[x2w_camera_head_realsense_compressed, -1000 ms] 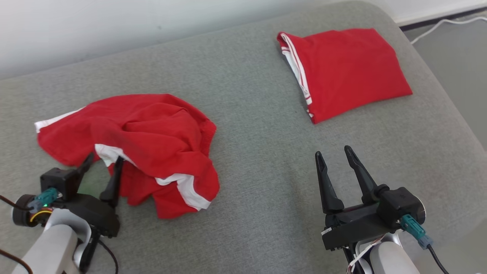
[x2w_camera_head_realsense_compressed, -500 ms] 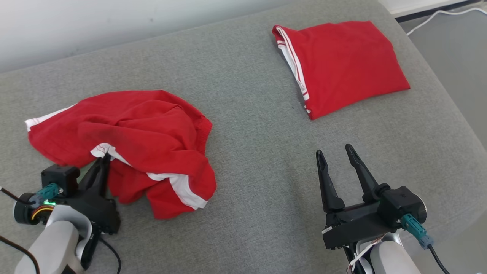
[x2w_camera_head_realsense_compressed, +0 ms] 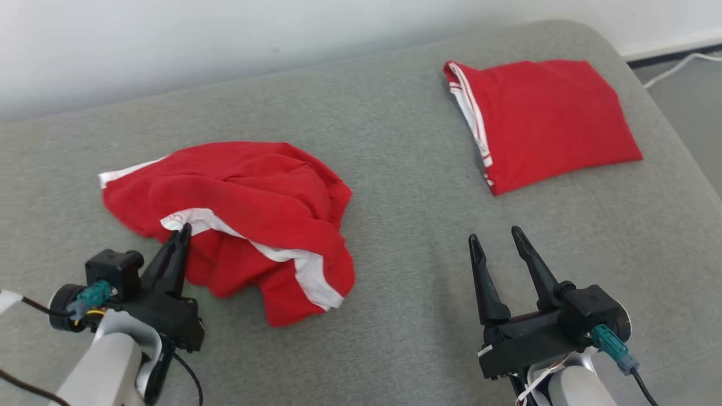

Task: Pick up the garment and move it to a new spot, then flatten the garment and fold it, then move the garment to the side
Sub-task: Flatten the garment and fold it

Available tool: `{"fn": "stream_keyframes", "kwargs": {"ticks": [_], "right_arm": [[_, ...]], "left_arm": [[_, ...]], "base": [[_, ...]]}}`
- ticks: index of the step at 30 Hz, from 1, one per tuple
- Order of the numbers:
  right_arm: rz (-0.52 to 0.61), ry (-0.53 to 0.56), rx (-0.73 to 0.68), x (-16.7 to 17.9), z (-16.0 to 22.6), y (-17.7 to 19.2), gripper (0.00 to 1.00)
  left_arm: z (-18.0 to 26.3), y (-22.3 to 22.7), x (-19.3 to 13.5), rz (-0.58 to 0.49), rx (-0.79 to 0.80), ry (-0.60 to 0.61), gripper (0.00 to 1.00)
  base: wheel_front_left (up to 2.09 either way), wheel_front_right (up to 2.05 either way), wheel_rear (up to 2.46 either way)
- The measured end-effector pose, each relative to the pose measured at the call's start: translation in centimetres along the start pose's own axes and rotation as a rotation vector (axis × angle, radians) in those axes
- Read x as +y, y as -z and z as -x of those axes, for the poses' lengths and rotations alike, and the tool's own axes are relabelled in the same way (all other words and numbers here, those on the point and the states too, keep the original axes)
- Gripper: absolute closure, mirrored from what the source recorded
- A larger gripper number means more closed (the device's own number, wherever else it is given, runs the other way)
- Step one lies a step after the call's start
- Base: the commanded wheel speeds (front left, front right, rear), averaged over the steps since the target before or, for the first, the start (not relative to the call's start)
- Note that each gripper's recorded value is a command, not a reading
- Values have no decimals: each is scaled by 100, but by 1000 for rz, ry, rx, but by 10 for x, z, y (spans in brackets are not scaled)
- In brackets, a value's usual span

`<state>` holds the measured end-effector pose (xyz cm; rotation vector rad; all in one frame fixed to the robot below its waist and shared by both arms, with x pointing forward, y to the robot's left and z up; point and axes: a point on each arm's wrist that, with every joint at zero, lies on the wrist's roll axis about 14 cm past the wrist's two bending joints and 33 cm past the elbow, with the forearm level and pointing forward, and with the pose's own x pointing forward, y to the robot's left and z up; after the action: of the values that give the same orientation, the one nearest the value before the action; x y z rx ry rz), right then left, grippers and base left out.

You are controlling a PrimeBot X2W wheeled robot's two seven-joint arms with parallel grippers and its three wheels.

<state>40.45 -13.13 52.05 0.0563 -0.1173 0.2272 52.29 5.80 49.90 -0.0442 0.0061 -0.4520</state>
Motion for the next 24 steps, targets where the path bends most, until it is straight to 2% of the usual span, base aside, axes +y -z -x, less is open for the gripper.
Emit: {"fn": "stream_keyframes", "kwargs": {"ticks": [6, 16, 24], "right_arm": [[-21, -54, -12, 18, -7, -2, 0], [-46, -137, -19, 47, -16, -2, 0], [-53, -165, -20, 57, -19, -2, 0]], "left_arm": [[27, -11, 11, -11, -32, -47, 100], [85, -19, 51, -49, -51, -192, 100], [123, -16, 55, -40, -42, -254, 100]], "base": [[0, 0, 0], [0, 0, 0], [0, 0, 0]]}}
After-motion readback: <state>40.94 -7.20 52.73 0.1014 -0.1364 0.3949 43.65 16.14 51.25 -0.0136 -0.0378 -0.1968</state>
